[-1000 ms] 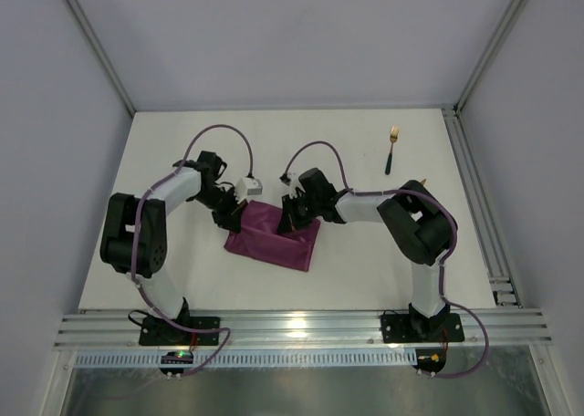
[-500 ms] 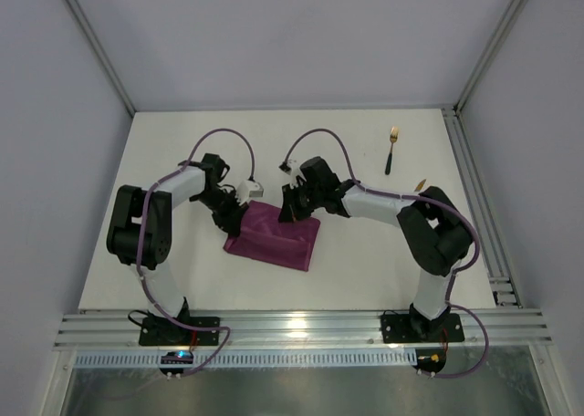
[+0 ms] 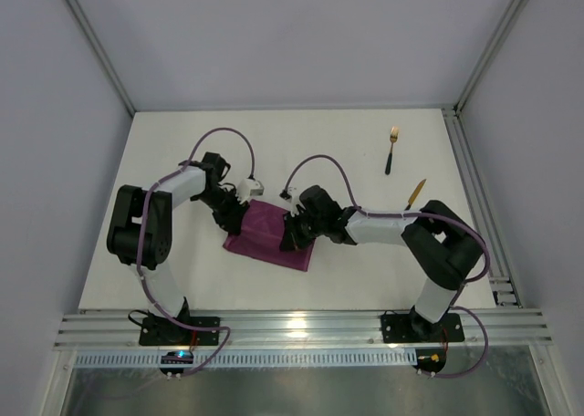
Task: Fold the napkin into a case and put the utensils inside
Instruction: Fold the lower triangle-folded napkin at the center of the board.
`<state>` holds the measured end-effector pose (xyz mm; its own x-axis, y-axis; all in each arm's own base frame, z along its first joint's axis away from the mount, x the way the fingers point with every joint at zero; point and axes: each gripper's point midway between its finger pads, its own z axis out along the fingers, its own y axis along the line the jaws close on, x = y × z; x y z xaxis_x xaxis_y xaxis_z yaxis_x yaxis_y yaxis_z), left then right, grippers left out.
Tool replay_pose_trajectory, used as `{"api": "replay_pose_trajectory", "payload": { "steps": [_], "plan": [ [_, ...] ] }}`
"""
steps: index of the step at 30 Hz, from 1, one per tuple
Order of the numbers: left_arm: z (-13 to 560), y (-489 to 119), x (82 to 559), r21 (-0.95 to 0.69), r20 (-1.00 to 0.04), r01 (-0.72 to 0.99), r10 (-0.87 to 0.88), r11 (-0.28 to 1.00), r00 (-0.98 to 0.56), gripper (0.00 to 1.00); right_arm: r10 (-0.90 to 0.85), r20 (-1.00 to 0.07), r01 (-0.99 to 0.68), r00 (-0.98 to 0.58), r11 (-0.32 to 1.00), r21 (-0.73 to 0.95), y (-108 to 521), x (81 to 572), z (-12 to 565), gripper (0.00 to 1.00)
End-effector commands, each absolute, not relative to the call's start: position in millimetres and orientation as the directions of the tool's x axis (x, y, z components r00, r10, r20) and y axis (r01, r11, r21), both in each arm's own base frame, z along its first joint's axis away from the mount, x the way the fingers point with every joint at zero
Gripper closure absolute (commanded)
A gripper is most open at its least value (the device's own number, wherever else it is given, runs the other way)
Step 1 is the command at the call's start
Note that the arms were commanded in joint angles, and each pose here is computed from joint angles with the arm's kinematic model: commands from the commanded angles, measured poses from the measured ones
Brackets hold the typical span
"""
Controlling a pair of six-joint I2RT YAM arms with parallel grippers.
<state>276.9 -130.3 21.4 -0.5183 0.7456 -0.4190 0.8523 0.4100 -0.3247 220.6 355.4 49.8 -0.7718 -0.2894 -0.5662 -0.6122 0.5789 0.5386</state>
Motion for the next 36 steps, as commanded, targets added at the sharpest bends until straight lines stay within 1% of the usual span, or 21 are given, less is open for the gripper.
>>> {"api": "replay_pose_trajectory", "payload": {
  "steps": [1, 6, 9, 14, 21, 27, 34, 36],
  "plan": [
    [29.9, -133.2, 291.6, -0.263, -0.461, 0.868, 0.735, 0.421, -0.496, 0.72, -0.221, -0.582, -0.581, -0.783, 0.593, 0.557, 360.4, 232.4, 47.9, 0.96],
    [37.7, -131.7, 293.6, -0.239, -0.472, 0.876, 0.738, 0.419, -0.482, 0.69, -0.243, -0.533, -0.551, -0.810, 0.628, 0.551, 352.3, 226.4, 22.9, 0.96],
    [45.6, -132.7, 290.8, -0.247, -0.492, 0.882, 0.733, 0.400, -0.470, 0.67, -0.247, -0.519, -0.540, -0.818, 0.639, 0.547, 348.1, 224.7, 16.6, 0.96],
    [57.1, -119.6, 292.7, -0.255, -0.505, 0.871, 0.710, 0.419, -0.490, 0.65, -0.249, -0.511, -0.534, -0.823, 0.645, 0.547, 344.9, 226.0, 12.5, 0.96],
    [39.9, -105.8, 303.7, -0.196, -0.464, 0.857, 0.724, 0.477, -0.510, 0.65, -0.257, -0.512, -0.542, -0.820, 0.638, 0.547, 347.9, 228.3, 11.2, 0.96],
    [31.1, -98.5, 313.1, -0.158, -0.440, 0.828, 0.713, 0.537, -0.546, 0.68, -0.262, -0.517, -0.550, -0.815, 0.633, 0.545, 347.7, 228.4, 11.2, 0.96],
    [51.1, -100.2, 303.3, -0.152, -0.468, 0.832, 0.703, 0.534, -0.536, 0.68, -0.268, -0.533, -0.568, -0.803, 0.618, 0.544, 349.5, 232.0, 18.0, 0.96],
    [69.9, -101.7, 303.8, -0.125, -0.500, 0.833, 0.691, 0.539, -0.522, 0.68, -0.270, -0.536, -0.573, -0.799, 0.612, 0.546, 351.4, 232.7, 22.2, 0.96]
  ]
}}
